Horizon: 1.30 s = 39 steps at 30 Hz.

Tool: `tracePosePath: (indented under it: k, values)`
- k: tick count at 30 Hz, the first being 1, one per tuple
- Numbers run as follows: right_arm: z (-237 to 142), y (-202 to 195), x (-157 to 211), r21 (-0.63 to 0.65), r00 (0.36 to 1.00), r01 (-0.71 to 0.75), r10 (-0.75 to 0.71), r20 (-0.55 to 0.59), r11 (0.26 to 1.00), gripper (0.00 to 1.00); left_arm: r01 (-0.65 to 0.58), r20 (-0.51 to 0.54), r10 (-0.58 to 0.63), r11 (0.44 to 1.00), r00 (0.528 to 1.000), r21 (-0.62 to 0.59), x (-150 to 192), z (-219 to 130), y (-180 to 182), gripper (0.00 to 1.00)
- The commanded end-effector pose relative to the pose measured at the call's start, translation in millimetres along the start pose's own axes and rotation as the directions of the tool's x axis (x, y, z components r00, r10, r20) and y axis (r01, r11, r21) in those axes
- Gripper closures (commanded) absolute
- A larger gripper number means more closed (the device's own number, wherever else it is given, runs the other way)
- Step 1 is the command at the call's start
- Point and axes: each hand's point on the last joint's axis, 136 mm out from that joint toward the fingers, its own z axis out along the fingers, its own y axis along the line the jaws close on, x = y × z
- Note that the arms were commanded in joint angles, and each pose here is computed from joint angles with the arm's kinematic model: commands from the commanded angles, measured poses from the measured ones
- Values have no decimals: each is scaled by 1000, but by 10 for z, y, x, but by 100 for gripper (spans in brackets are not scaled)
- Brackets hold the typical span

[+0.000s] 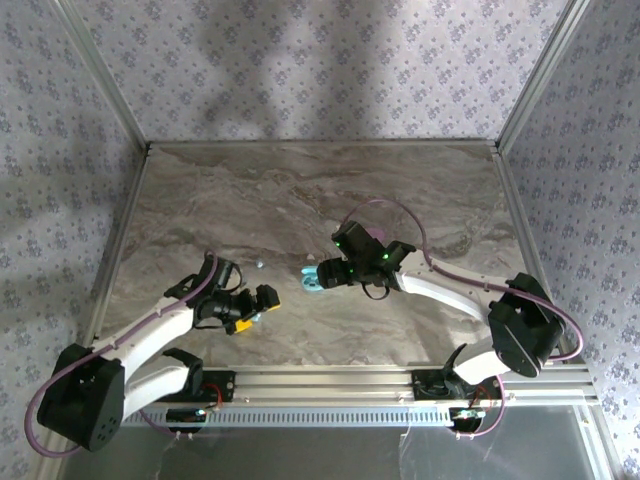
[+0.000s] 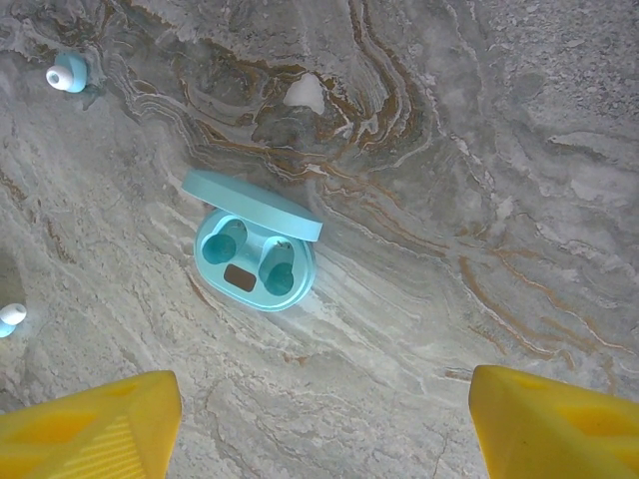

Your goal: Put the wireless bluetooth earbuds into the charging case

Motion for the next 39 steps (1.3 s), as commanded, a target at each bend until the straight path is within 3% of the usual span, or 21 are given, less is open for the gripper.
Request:
tracePosePath:
  k: [1,21,30,39]
  values:
    - [-49,6,22,-10,1000,-10,10,4,1000,22,-65,49,62,997,997,50,-160,-29,-191,0]
    - [-80,18,28,-12,1000,-14,14,5,1000,22,-70,60,67,997,996,39,-230,-33,-210,0]
    - [-124,89,26,-43,999,-54,54,-7,998,22,-44,123,43,999,991,10,-249,-285,-119,0]
    - [-144,451,-67,-111,995,-80,73,-69,991,26,-62,219,51,997,974,45,-390,-695,-227,0]
